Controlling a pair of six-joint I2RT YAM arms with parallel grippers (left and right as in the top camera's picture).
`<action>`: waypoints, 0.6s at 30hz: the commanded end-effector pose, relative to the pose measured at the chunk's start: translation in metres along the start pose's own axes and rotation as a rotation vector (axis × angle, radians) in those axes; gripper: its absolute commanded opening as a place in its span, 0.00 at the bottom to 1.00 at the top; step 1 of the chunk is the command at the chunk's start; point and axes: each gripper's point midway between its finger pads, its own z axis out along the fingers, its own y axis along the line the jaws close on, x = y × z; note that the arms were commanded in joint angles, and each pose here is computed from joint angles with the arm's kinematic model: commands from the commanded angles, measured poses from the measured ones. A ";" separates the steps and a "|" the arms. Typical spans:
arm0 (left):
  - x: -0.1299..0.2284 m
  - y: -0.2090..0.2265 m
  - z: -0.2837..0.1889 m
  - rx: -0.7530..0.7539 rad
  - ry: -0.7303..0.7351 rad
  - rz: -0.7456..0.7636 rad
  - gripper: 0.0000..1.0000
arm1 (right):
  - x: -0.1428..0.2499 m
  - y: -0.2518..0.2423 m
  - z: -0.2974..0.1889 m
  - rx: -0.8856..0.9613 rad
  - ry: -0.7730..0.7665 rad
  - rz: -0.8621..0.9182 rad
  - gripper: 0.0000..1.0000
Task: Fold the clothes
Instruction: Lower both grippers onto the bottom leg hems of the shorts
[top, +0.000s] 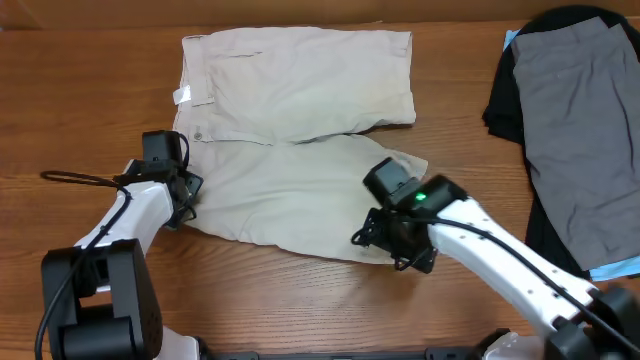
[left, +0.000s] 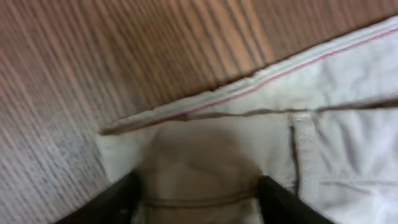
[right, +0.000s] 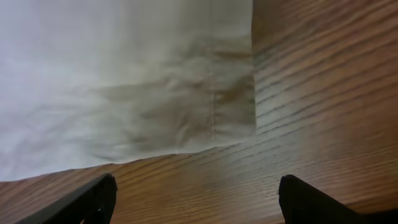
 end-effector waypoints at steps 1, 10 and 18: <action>0.030 0.026 0.030 -0.096 0.101 0.013 0.47 | 0.001 0.000 0.014 0.054 0.000 0.042 0.84; 0.038 0.027 0.033 -0.097 0.141 0.015 0.04 | 0.002 -0.024 0.062 0.070 -0.019 0.039 0.75; 0.046 0.023 0.032 -0.073 0.185 0.023 0.09 | 0.002 -0.029 0.072 0.069 -0.034 0.036 0.65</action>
